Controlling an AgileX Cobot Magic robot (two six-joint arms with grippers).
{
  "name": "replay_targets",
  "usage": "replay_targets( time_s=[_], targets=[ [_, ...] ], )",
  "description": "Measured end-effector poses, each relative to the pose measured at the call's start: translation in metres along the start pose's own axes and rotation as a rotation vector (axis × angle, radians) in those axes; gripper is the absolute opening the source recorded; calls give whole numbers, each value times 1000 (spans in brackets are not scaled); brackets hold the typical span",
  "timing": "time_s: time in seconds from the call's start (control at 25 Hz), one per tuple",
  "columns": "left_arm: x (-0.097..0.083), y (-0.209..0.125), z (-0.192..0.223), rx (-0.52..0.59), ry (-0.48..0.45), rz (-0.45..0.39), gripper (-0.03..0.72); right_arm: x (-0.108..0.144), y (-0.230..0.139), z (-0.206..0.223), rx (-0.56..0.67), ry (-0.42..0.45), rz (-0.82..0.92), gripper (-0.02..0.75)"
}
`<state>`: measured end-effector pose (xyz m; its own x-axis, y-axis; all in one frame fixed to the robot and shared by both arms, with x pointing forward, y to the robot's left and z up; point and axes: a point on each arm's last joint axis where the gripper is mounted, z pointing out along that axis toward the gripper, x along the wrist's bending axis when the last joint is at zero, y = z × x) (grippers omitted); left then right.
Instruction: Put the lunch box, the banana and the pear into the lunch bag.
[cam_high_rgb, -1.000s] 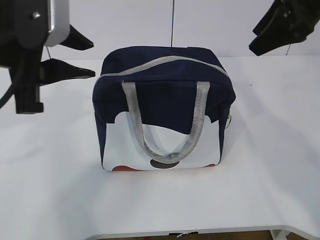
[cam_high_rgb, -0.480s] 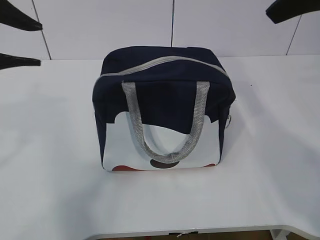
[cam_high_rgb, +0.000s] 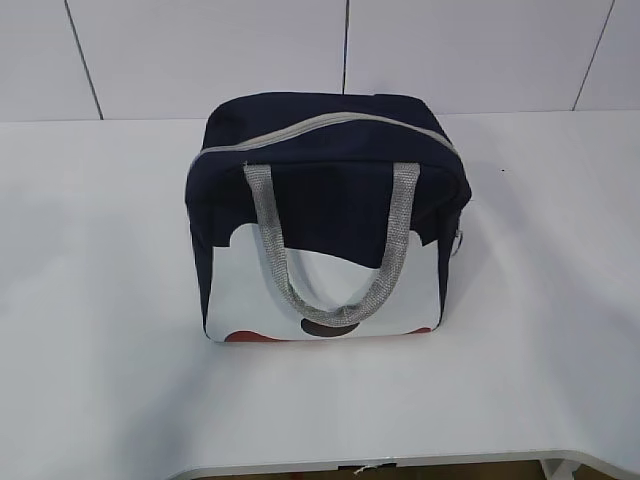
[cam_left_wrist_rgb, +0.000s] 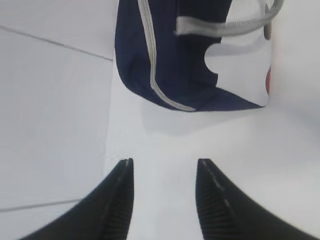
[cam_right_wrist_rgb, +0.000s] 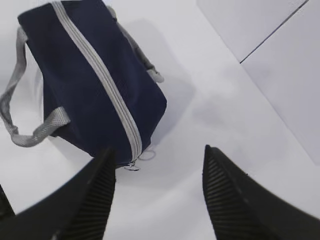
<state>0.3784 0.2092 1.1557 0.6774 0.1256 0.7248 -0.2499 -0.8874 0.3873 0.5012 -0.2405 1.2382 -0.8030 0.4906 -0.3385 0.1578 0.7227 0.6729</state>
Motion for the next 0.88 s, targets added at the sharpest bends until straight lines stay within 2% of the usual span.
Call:
replay_targets(
  time_s=[0.36, 0.52, 0.68, 0.88],
  targets=[
    [-3, -17, -3, 195, 17, -470, 290, 23, 11, -44, -66, -72, 107, 463],
    [-6, -26, -6, 302, 31, -643, 290, 34, 14, -62, -94, -100, 110, 463],
    [-9, -29, -9, 346, 34, -763, 290, 45, 16, -80, -125, -130, 167, 463],
    [-12, -31, -34, 276, 96, -851, 291, 62, 11, -102, -130, -189, 237, 463]
  ],
)
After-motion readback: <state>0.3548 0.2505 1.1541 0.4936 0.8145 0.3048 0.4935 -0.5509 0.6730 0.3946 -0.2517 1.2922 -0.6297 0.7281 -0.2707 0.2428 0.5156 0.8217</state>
